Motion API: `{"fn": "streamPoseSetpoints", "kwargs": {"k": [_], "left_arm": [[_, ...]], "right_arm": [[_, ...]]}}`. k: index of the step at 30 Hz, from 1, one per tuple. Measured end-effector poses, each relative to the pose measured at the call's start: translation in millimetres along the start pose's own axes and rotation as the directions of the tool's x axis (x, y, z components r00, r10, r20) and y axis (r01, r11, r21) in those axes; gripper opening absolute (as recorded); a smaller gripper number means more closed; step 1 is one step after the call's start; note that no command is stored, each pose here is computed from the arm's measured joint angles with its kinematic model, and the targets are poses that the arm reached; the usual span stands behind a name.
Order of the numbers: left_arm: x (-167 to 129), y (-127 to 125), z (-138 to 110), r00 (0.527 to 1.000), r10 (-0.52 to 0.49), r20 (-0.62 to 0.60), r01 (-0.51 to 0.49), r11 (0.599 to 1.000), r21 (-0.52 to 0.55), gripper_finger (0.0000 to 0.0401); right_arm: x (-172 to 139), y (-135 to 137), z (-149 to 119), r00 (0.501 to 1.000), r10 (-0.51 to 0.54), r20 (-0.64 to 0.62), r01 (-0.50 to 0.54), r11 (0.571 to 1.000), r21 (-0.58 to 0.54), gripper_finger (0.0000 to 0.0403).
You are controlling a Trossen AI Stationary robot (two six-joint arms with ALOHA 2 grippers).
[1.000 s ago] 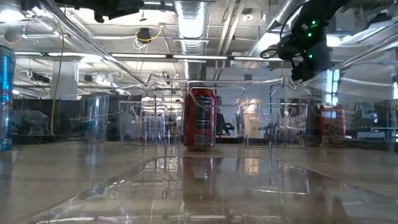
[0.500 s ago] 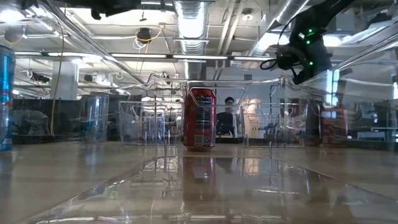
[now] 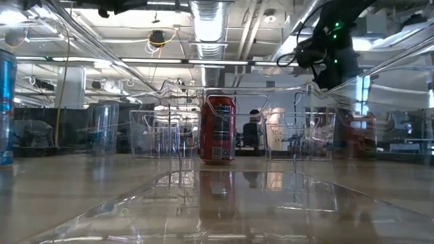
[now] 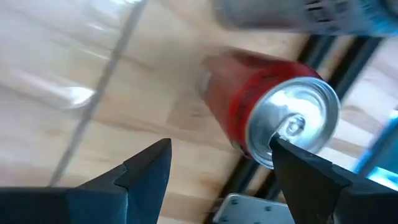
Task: Sort soda cans
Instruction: Put the top right red soda can into the top right transparent bin
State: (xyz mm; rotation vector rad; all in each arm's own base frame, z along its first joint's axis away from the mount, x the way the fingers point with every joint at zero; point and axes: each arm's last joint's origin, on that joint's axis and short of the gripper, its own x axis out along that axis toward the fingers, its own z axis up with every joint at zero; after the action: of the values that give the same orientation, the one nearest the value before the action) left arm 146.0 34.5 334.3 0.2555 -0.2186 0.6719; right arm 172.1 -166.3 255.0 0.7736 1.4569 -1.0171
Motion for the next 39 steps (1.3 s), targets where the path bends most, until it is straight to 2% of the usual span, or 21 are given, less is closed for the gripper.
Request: {"fn": "streamPoseSetpoints", "kwargs": {"k": [6,14,19,23,30,35,39], "left_arm": [[0,0,0,1.000,0.000,0.001,0.000,1.000,0.006,0.0172],[0,0,1,1.000,0.003,0.008,-0.003,1.000,0.003,0.0172],[0,0,1,1.000,0.003,0.008,-0.003,1.000,0.002,0.0172],[0,0,0,1.000,0.001,0.002,-0.001,1.000,0.003,0.0172],[0,0,-1,1.000,-0.003,-0.008,0.003,1.000,0.007,0.0172],[0,-1,-2,1.000,-0.006,-0.018,0.006,1.000,0.031,0.0172],[0,-1,-2,1.000,-0.007,-0.021,0.008,0.999,0.040,0.0172]], "right_arm": [[-14,8,-9,0.991,0.124,0.056,-0.123,0.992,-0.022,0.0292],[-28,-13,-22,0.990,0.078,0.118,-0.087,0.993,0.078,0.0292],[-28,-29,-27,0.996,-0.038,0.083,0.024,0.986,0.162,0.0292],[-25,-40,-27,0.997,-0.060,0.039,0.051,0.978,0.204,0.0292],[-13,-47,-25,0.996,0.082,-0.020,-0.075,0.969,0.237,0.0292],[-13,-47,-19,0.994,0.102,0.043,-0.109,0.970,0.216,0.0292],[-12,-50,-18,0.994,0.099,0.038,-0.105,0.972,0.212,0.0292]]}}
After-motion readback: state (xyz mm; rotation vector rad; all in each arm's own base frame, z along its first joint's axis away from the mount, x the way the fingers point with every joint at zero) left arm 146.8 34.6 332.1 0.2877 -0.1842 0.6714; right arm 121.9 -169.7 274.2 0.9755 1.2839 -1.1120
